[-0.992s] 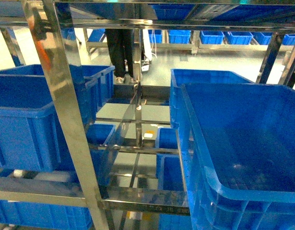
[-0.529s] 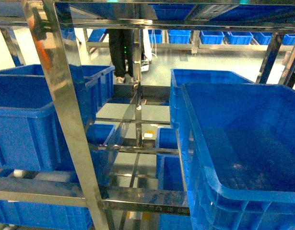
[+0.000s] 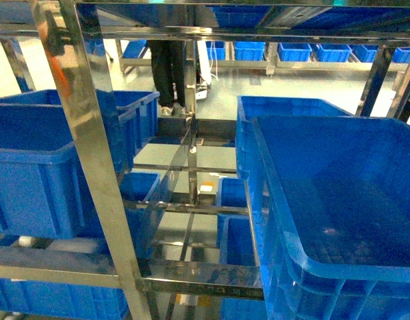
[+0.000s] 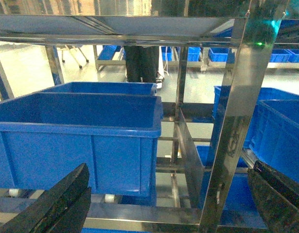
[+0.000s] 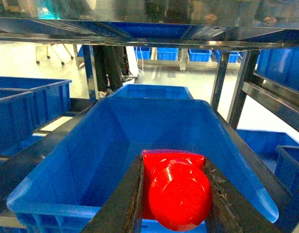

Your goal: Pick red block from blue box to shelf

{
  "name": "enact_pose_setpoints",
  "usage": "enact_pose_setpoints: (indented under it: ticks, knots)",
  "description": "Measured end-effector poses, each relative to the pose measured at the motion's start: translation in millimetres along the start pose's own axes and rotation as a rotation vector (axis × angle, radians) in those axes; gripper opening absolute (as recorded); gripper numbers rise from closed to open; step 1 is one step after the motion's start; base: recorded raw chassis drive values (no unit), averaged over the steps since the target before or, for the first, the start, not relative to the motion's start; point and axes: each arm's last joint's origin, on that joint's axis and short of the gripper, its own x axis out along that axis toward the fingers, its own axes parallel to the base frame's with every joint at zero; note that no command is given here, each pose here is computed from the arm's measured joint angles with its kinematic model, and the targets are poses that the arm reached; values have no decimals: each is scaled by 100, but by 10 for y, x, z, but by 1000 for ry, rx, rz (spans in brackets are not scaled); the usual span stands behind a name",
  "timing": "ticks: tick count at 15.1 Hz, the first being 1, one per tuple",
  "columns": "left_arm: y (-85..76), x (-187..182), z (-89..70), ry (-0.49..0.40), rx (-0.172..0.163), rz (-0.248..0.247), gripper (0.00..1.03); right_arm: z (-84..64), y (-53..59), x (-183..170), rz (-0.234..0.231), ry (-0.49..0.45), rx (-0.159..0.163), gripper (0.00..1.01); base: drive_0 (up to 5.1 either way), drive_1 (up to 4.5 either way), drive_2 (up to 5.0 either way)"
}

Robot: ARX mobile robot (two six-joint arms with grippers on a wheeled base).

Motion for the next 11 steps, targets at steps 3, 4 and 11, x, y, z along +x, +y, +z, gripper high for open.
enact_pose_setpoints:
  ticks: [3,4,11]
  knots:
    - [0,0,0,0,0,0,98,0,0,0,0,0,0,25,0,0,0]
    - [0,0,0,0,0,0,98,-1,0,0,0,1,0,25,0,0,0]
    - [0,0,0,0,0,1,98,48,73,1062,-31,245,-29,25,0,0,0]
